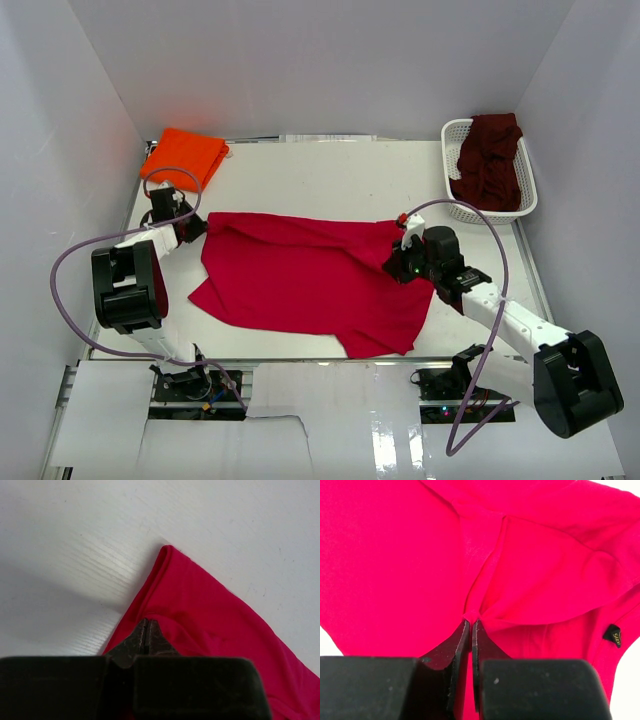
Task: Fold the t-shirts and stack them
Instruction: Fold the flattened tshirt in 1/3 of the way
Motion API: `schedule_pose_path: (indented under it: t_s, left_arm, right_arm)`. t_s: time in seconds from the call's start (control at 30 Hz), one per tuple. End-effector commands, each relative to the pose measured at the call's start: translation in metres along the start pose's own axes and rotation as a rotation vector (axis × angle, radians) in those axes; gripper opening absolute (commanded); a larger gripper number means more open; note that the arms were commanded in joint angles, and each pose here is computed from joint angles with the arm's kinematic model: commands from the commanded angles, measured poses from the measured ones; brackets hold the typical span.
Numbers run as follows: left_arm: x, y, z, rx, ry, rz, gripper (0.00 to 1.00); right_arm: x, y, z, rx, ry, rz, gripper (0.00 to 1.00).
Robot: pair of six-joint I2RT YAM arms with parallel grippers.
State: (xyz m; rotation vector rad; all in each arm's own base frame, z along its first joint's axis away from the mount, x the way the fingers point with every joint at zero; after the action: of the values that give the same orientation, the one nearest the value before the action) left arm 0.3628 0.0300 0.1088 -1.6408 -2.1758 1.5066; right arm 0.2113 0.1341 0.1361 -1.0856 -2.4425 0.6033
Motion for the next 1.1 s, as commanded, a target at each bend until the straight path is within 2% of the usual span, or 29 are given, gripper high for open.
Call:
schedule_pose_path:
  t_s: [0.0, 0.77, 0.97, 1.03, 1.07]
  left_arm:
    - [0.0, -0.004, -0.007, -0.017, -0.014, -0.024, 0.0]
    - [0.01, 0.014, -0.021, 0.034, -0.036, -0.092, 0.0]
    - [0.008, 0.015, -0.028, 0.03, -0.023, -0.099, 0.0]
    - [0.008, 0.017, -0.027, 0.041, -0.023, -0.107, 0.06]
    - [0.009, 0.017, -0.026, 0.045, -0.023, -0.11, 0.11]
  right_arm:
    - [0.003, -0.001, -0.001, -0.015, 0.003, -0.001, 0.08]
    - [0.007, -0.007, 0.033, 0.081, 0.067, 0.047, 0.08]
    - [0.005, -0.007, 0.041, 0.165, 0.104, 0.083, 0.08]
    - [0.004, -0.005, 0.042, 0.201, 0.122, 0.09, 0.1]
    - [0.004, -0.002, 0.041, 0.224, 0.127, 0.089, 0.14]
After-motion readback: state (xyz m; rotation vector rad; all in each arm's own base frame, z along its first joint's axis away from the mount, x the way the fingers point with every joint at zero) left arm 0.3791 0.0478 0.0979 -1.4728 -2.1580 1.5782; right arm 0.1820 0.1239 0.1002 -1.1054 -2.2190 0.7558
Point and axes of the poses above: each gripper's point midway between its finger pads, its own y axis out along the fingers, its own x axis along the line the jaws close on, z = x × y, the point moved 8 cm from there along -y, back along the fingers, and after that the axes turned 3 degrees about -y, right-handed, at the moved point
